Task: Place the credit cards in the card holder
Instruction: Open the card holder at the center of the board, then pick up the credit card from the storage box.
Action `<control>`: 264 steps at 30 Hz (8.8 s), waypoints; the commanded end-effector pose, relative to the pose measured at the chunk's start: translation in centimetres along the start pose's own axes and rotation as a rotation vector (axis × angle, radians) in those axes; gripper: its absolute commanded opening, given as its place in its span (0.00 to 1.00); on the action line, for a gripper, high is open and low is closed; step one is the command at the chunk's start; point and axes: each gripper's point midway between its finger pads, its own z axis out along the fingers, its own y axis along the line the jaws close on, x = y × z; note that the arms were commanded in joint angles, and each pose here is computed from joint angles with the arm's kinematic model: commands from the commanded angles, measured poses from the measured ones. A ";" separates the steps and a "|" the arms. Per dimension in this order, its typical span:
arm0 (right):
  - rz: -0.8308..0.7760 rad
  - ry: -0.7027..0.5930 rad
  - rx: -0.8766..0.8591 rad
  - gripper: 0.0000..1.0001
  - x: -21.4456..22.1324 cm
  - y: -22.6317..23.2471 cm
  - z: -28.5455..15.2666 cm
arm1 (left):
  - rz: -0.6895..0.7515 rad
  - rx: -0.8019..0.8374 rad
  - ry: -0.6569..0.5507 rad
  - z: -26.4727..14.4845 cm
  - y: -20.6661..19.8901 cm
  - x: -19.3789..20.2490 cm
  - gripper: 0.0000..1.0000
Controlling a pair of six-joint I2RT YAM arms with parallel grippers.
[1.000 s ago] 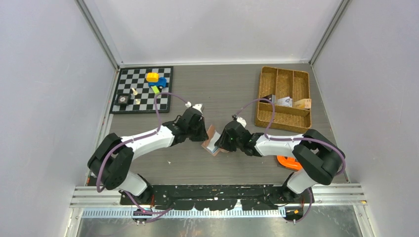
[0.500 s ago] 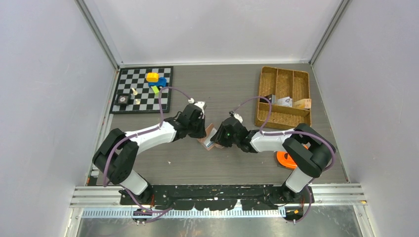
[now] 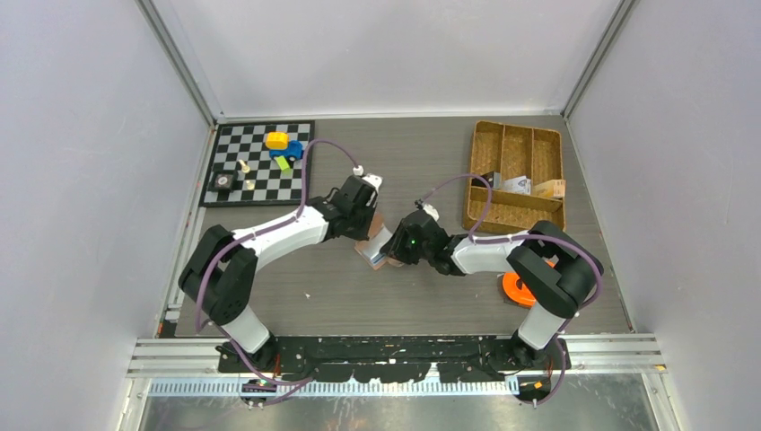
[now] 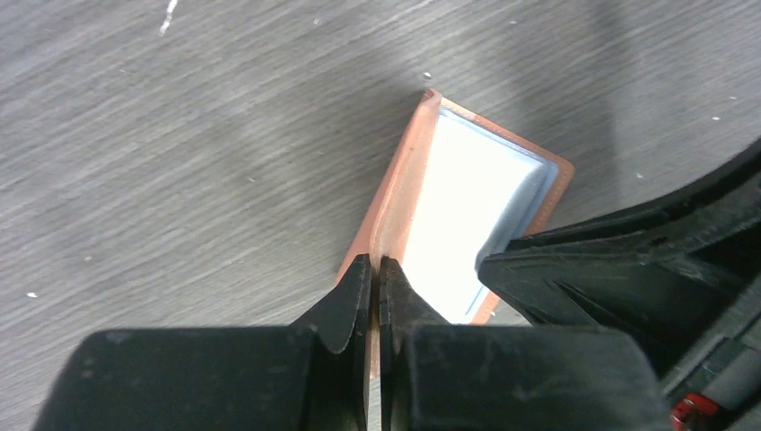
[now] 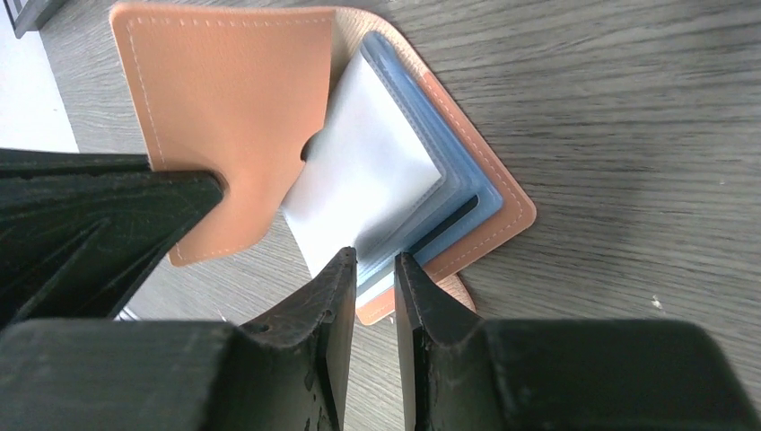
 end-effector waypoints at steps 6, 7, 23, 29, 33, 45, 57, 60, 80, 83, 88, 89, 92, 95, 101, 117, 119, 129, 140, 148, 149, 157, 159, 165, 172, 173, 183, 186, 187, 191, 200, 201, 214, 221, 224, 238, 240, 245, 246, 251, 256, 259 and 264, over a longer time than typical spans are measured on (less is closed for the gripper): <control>-0.042 0.054 0.192 0.28 1.8 -5.6 0.6 | 0.138 -0.201 0.088 0.3 4.3 0.9 0.01; -0.042 0.056 0.195 0.28 1.8 -5.6 0.7 | 0.148 -0.186 0.081 0.2 4.1 0.5 0.01; -0.032 0.095 0.120 0.28 1.7 -3.7 -0.1 | 0.102 -0.213 0.229 3.1 4.8 4.3 0.00; -0.048 0.108 0.067 0.29 1.2 -2.3 -1.4 | -0.042 -0.036 0.257 2.4 1.7 7.7 0.00; -0.051 0.123 0.021 0.28 1.0 -1.2 -2.0 | -0.130 0.053 0.255 1.8 -0.1 8.8 0.00; -0.092 0.148 -0.091 0.27 0.2 2.7 -4.7 | -0.253 0.110 0.241 1.5 -3.0 9.4 0.00; -0.103 0.143 -0.175 0.35 -0.1 4.8 -6.0 | -0.311 0.136 0.217 0.6 -3.8 9.3 0.00; -0.100 0.148 -0.197 0.39 0.0 5.4 -6.0 | -0.324 0.156 0.206 0.4 -4.0 9.2 0.00; -0.308 -0.135 0.088 0.68 -8.3 2.0 -13.3 | -0.272 -0.011 0.075 -5.2 0.9 8.0 0.56; -0.338 -0.199 0.229 0.74 -11.6 -0.7 -15.7 | -0.274 -0.043 0.053 -6.9 2.0 7.4 0.68; -0.329 -0.241 0.404 0.81 -16.6 -4.2 -18.4 | -0.279 -0.011 -0.006 -10.4 2.7 4.3 0.88; -0.326 -0.245 0.432 0.81 -17.5 -4.7 -18.6 | -0.272 0.009 -0.021 -11.2 2.7 3.4 0.91; -0.302 -0.236 0.502 0.83 -20.1 -6.6 -18.6 | -0.231 0.049 -0.049 -13.5 3.1 0.4 0.96; -0.274 -0.215 0.549 0.83 -22.4 -8.2 -17.9 | -0.180 0.046 -0.084 -15.5 4.5 -2.5 1.00; -0.236 -0.146 0.596 0.81 -25.9 -10.9 -15.6 | -0.207 0.002 -0.223 -16.2 9.0 -7.6 1.00; -0.221 -0.052 0.615 0.77 -30.8 -14.6 -11.9 | -0.251 0.001 -0.121 -12.1 11.1 -6.4 1.00; -0.225 -0.045 0.618 0.77 -31.3 -15.0 -11.1 | -0.251 -0.001 -0.120 -12.0 11.1 -6.3 1.00; -0.232 0.009 0.689 0.75 -32.2 -17.4 -9.2 | -0.242 -0.010 -0.124 -12.2 11.3 -6.2 1.00; -0.226 0.027 0.762 0.61 -31.8 -18.8 -10.2 | -0.237 -0.011 -0.132 -12.5 11.3 -6.3 1.00; -0.226 0.002 0.774 0.53 -32.1 -18.5 -11.3 | -0.235 -0.011 -0.136 -12.6 11.2 -6.3 1.00; -0.226 -0.004 0.773 0.53 -32.2 -18.3 -11.4 | -0.235 -0.011 -0.138 -12.7 11.3 -6.3 1.00; -0.228 -0.015 0.777 0.48 -32.4 -18.1 -12.0 | -0.233 -0.005 -0.143 -12.8 11.1 -6.4 1.00; -0.228 -0.018 0.784 0.47 -32.5 -18.1 -12.1 | -0.233 -0.005 -0.142 -12.9 11.1 -6.3 1.00; -0.228 -0.026 0.782 0.45 -32.6 -17.9 -12.5 | -0.233 0.000 -0.140 -12.8 11.0 -6.3 1.00; -0.222 -0.021 0.776 0.39 -32.5 -18.1 -12.5 | -0.231 0.001 -0.142 -12.9 11.0 -6.3 1.00; -0.221 -0.019 0.772 0.39 -32.4 -18.0 -12.4 | -0.231 0.002 -0.142 -12.9 11.0 -6.3 1.00; -0.224 0.069 0.675 0.54 -31.2 -17.7 -10.2 | -0.229 0.004 -0.141 -12.9 11.0 -6.3 1.00; -0.225 0.084 0.663 0.57 -31.1 -17.9 -9.5 | -0.228 0.004 -0.142 -12.9 11.0 -6.3 1.00; -0.226 0.090 0.659 0.58 -31.1 -18.0 -9.3 | -0.228 0.004 -0.142 -12.9 11.0 -6.3 1.00; -0.216 0.108 0.635 0.59 -31.0 -18.2 -8.3 | -0.228 0.006 -0.142 -12.9 11.0 -6.3 1.00; -0.201 0.099 0.685 0.59 -31.0 -19.1 -8.6 | -0.227 0.005 -0.141 -12.9 11.0 -6.3 1.00; -0.175 0.083 0.699 0.58 -31.6 -20.0 -9.5 | -0.227 0.005 -0.141 -12.9 11.0 -6.2 1.00; -0.155 0.034 0.714 0.59 -32.5 -19.7 -12.1 | -0.226 0.010 -0.144 -13.0 10.9 -6.3 1.00; -0.160 0.015 0.712 0.60 -32.9 -19.1 -12.8 | -0.227 0.013 -0.142 -13.0 10.8 -6.3 1.00; -0.161 0.010 0.711 0.59 -33.0 -18.9 -13.0 | -0.227 0.015 -0.140 -12.9 10.8 -6.3 1.00; -0.158 0.009 0.719 0.41 -33.0 -18.8 -13.4 | -0.230 0.022 -0.138 -12.9 10.6 -6.3 1.00; -0.160 0.001 0.715 0.40 -33.1 -18.5 -13.7 | -0.231 0.025 -0.138 -12.8 10.6 -6.3 1.00; -0.161 -0.003 0.712 0.37 -33.1 -18.3 -13.9 | -0.233 0.027 -0.138 -12.9 10.6 -6.3 1.00; -0.160 0.001 0.713 0.36 -33.1 -18.3 -13.9 | -0.233 0.028 -0.137 -12.9 10.5 -6.3 1.00; -0.163 0.007 0.714 0.32 -33.0 -18.4 -13.9 | -0.233 0.026 -0.138 -12.9 10.6 -6.3 1.00; -0.165 0.012 0.713 0.25 -32.9 -18.5 -13.8 | -0.233 0.025 -0.138 -12.9 10.6 -6.3 1.00; -0.164 0.015 0.710 0.21 -32.9 -18.5 -13.6 | -0.232 0.022 -0.136 -12.9 10.6 -6.2 1.00; -0.169 0.001 0.711 0.16 -33.1 -18.1 -14.2 | -0.232 0.022 -0.136 -12.9 10.6 -6.2 1.00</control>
